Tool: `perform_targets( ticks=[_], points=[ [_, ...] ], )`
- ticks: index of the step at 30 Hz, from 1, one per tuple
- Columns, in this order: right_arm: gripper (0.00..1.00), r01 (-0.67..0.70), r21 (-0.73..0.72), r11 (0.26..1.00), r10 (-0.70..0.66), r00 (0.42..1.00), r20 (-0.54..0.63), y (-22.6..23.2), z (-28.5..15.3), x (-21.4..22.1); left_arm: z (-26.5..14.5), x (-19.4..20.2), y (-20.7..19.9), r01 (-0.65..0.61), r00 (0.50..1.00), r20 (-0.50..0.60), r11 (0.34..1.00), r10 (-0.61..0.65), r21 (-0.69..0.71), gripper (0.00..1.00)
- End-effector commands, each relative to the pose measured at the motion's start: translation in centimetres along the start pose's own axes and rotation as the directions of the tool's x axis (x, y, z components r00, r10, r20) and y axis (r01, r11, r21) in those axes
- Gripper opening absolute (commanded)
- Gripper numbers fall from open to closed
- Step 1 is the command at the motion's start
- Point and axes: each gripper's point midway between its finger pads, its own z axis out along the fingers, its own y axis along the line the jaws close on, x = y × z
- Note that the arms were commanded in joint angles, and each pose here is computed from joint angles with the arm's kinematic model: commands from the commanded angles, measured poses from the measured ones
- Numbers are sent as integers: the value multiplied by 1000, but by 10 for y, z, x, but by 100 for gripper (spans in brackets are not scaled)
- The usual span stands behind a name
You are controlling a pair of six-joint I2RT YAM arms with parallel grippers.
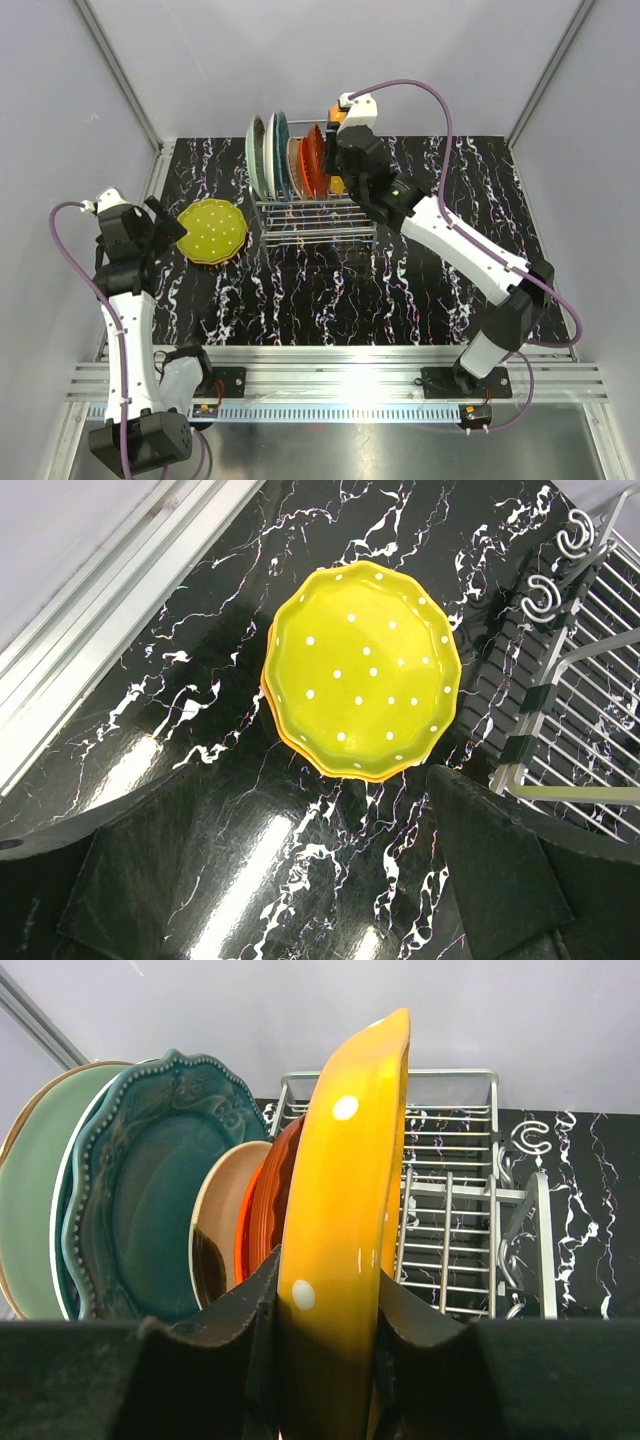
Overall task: Load the plates into the dish rack
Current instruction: Insert the plate into the dish rack
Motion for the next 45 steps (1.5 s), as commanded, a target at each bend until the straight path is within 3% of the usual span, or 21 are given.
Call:
perform_targets(
  ticks=[1, 33, 45],
  points=[
    [0, -25, -7, 1000, 26, 993, 116, 6, -3, -44, 2, -10, -9, -12, 999, 39, 999, 10, 41, 99],
    [0, 50, 24, 998, -50, 998, 28, -7, -6, -15, 2, -9, -12, -19, 999, 34, 998, 18, 54, 99],
    [0, 78, 21, 997, -78, 997, 10, -9, -14, 20, 2, -8, -13, -23, 999, 32, 998, 21, 59, 99]
  ],
)
